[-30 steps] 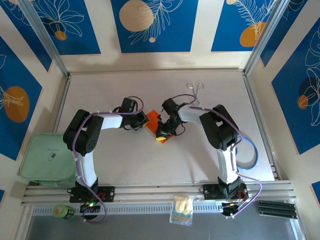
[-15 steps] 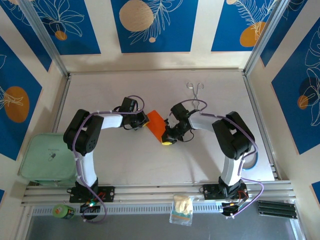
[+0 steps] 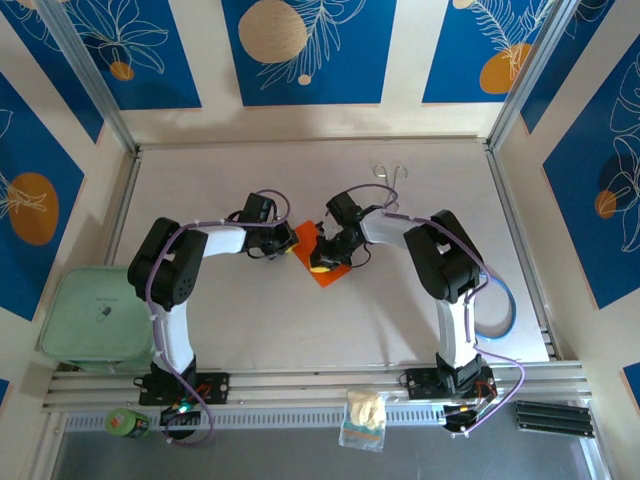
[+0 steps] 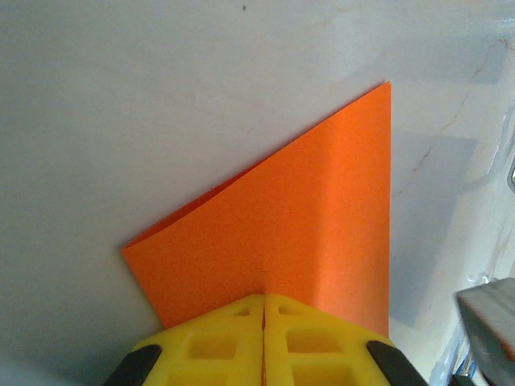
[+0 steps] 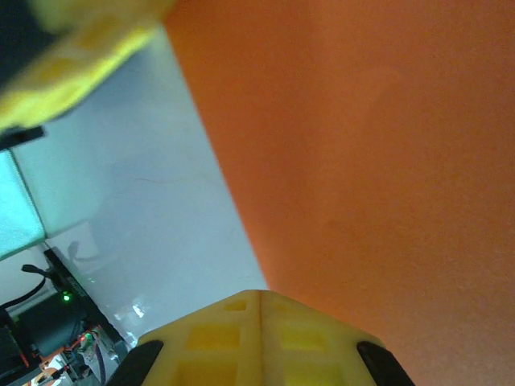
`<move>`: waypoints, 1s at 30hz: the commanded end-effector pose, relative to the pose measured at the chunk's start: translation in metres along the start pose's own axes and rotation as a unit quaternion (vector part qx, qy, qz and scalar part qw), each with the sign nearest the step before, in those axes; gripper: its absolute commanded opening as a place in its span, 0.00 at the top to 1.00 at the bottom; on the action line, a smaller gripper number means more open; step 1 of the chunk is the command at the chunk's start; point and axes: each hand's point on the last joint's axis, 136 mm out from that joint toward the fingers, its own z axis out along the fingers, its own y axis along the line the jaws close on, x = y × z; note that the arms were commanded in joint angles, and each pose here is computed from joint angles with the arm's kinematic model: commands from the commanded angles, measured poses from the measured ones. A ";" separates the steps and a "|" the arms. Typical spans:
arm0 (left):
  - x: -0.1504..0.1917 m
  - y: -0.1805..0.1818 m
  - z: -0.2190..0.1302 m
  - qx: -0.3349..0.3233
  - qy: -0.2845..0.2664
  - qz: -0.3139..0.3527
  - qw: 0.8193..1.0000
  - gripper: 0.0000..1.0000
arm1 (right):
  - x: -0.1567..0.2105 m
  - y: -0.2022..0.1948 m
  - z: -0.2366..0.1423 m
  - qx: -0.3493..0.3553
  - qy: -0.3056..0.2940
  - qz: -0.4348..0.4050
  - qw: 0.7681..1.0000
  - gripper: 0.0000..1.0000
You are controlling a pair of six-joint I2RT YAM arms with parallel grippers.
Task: Fold a paper plane with a square sheet of paper (pick it up from the middle)
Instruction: First fold in half a square sheet of paper at the center of the table.
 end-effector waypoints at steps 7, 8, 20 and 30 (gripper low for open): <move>-0.006 -0.021 -0.012 -0.004 0.006 0.043 0.999 0.76 | 0.022 -0.027 0.018 0.039 0.041 0.031 0.998 0.98; -0.009 -0.020 -0.014 -0.013 0.000 0.049 0.999 0.75 | 0.024 -0.029 0.019 0.041 0.043 0.034 0.998 0.98; -0.029 0.021 -0.010 -0.051 -0.011 0.050 0.997 0.72 | 0.024 -0.028 0.018 0.036 0.041 0.035 0.998 0.98; -0.057 0.021 -0.022 -0.069 -0.026 0.068 0.995 0.72 | 0.017 -0.011 0.011 0.012 0.031 0.022 0.999 0.99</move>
